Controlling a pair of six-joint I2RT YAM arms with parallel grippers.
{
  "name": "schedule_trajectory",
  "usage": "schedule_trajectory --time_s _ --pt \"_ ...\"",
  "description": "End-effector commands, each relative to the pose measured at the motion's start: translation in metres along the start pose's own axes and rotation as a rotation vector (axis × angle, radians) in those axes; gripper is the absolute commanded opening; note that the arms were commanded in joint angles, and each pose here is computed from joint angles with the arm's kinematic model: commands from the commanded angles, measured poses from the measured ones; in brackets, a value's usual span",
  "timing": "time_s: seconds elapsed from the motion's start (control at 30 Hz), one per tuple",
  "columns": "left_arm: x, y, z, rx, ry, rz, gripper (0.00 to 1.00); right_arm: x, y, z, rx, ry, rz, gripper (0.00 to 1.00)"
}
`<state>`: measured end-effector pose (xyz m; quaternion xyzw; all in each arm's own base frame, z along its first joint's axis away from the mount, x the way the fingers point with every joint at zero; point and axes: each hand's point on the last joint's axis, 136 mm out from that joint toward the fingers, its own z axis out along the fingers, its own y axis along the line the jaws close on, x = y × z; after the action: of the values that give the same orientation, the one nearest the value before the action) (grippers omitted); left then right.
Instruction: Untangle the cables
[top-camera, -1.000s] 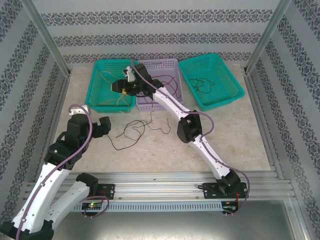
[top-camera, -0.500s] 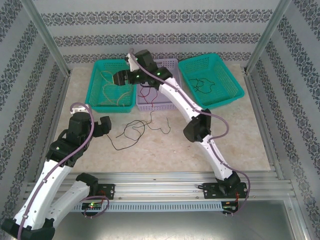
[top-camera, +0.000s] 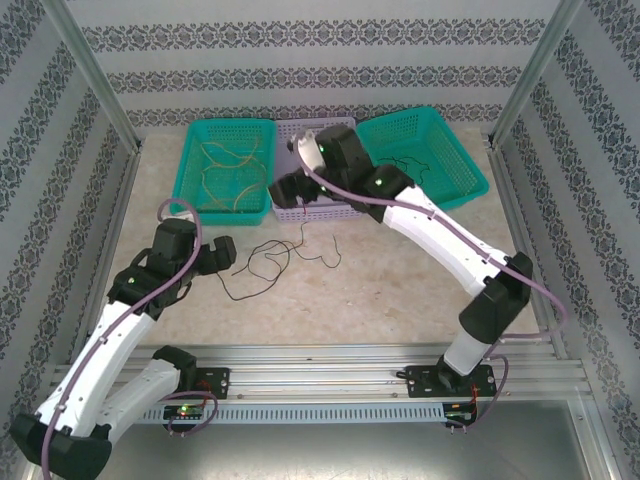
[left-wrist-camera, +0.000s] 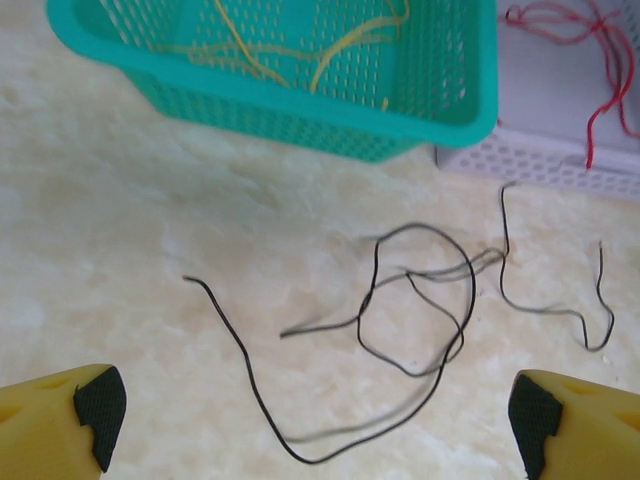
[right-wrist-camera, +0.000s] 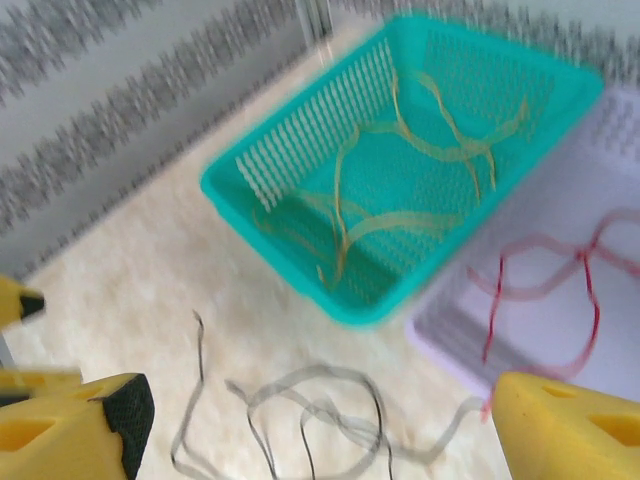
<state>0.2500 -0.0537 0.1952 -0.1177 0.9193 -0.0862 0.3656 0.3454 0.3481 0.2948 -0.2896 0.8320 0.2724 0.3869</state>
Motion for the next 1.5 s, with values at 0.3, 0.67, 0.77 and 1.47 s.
schedule_trajectory --time_s 0.3,0.67,0.77,1.47 --pt "0.059 -0.013 0.066 0.078 0.178 -0.138 0.93 0.142 -0.026 0.068 0.011 0.273 0.005 0.85" --pt "0.077 0.001 0.073 0.033 0.195 -0.109 0.92 0.16 -0.04 0.137 0.012 0.347 -0.083 0.83" --pt "0.079 0.003 0.075 0.019 0.195 -0.095 0.92 0.159 -0.038 0.15 -0.005 0.347 -0.098 0.82" --pt "0.091 0.002 0.092 0.003 0.221 -0.074 0.92 0.177 -0.016 0.16 -0.136 0.402 -0.072 0.62"
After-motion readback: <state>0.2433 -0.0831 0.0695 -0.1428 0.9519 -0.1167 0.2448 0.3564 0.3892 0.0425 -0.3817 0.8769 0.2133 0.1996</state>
